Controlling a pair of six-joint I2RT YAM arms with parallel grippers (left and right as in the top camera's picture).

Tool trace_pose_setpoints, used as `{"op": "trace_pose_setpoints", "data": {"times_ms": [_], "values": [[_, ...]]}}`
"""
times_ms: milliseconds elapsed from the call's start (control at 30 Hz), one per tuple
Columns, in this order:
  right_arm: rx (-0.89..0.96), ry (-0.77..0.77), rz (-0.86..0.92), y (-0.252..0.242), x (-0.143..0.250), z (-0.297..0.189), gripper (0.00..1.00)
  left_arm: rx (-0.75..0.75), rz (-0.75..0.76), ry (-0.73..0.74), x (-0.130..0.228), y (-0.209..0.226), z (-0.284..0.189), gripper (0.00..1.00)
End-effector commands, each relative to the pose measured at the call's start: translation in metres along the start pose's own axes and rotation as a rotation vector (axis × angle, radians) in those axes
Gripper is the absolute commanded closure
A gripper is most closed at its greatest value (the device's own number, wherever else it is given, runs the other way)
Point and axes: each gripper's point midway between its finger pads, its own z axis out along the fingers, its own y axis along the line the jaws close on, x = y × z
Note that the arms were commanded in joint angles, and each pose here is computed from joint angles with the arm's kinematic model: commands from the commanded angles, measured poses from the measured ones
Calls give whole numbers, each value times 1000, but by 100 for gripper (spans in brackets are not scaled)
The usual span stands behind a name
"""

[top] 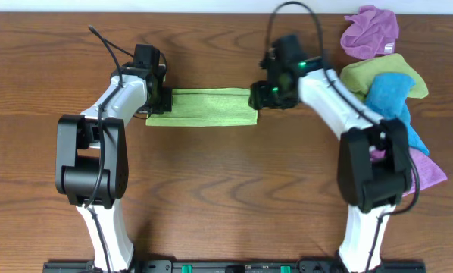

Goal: Fold the cloth

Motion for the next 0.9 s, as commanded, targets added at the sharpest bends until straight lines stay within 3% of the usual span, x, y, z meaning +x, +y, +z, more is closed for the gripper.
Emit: {"op": "trace_pose_setpoints", "data": {"times_ms": [0,167,300,500,733,867], "values": [[-240,64,76,5,6,2,23,-22,-7,153,43,6,30,94],[-300,96,97,0,10,16,13,-22,-7,152,43,6,30,94],[-414,135,115,8,16,35,13,-22,-7,152,43,6,30,94],[-414,191,135,5,30,65,14,-22,-7,151,43,6,30,94],[-375,168,64,16,29,85,17,-21,-7,151,43,6,30,94],[-348,160,75,14,27,87,29,-21,-7,152,43,6,30,94]]}}
